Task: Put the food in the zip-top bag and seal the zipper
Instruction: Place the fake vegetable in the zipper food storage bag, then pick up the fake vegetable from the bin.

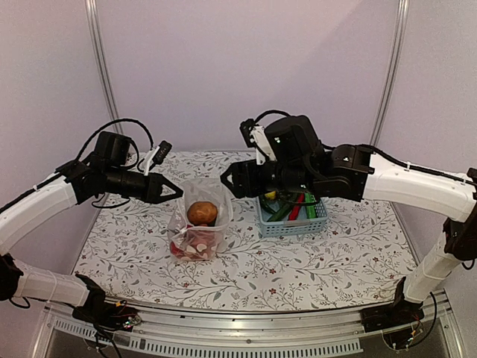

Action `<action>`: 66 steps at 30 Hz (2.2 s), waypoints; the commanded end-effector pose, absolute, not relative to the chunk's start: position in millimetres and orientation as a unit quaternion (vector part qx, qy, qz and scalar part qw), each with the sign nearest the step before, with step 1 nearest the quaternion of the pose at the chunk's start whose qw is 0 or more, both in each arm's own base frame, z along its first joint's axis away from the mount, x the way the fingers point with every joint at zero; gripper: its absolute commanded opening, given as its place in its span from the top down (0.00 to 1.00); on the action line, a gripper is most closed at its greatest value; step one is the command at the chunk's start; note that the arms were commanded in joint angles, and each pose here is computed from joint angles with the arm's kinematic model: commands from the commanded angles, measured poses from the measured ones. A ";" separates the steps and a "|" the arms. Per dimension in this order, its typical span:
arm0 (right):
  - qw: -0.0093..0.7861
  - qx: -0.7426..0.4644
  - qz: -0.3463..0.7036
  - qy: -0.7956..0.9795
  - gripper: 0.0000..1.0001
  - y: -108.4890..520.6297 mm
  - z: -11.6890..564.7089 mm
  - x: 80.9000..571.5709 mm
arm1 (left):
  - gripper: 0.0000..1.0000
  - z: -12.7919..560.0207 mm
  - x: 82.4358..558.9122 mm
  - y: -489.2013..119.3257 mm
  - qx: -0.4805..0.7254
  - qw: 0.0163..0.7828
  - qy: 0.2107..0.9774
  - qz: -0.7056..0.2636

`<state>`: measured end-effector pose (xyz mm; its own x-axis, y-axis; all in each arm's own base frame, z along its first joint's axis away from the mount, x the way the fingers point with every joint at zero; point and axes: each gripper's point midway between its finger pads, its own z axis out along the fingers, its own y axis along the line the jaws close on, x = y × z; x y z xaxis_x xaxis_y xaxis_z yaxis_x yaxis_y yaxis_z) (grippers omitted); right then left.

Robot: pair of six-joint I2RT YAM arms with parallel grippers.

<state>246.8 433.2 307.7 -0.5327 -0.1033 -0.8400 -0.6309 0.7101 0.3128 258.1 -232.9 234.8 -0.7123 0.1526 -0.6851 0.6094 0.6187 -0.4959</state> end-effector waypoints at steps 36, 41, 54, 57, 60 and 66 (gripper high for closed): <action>0.327 0.080 0.027 0.941 0.23 265.5 89.2 445.6 | 1.00 224.0 265.1 -228.4 0.214 0.302 0.856 -0.360; 0.322 0.092 0.023 0.942 0.23 266.3 74.9 462.3 | 1.00 223.5 265.3 -229.1 0.214 0.301 0.856 -0.361; 0.311 0.131 -0.013 0.941 0.21 249.4 42.5 490.1 | 1.00 221.6 265.9 -228.3 0.212 0.299 0.859 -0.358; 0.308 0.137 -0.017 0.941 0.21 246.3 34.4 493.9 | 1.00 221.7 265.8 -228.4 0.213 0.299 0.858 -0.359; 0.306 0.142 -0.021 0.941 0.21 244.1 29.4 495.6 | 1.00 221.7 266.1 -228.2 0.212 0.299 0.858 -0.358; 0.314 0.146 -0.015 0.938 0.29 244.2 37.4 499.0 | 1.00 220.3 266.5 -228.9 0.212 0.296 0.859 -0.359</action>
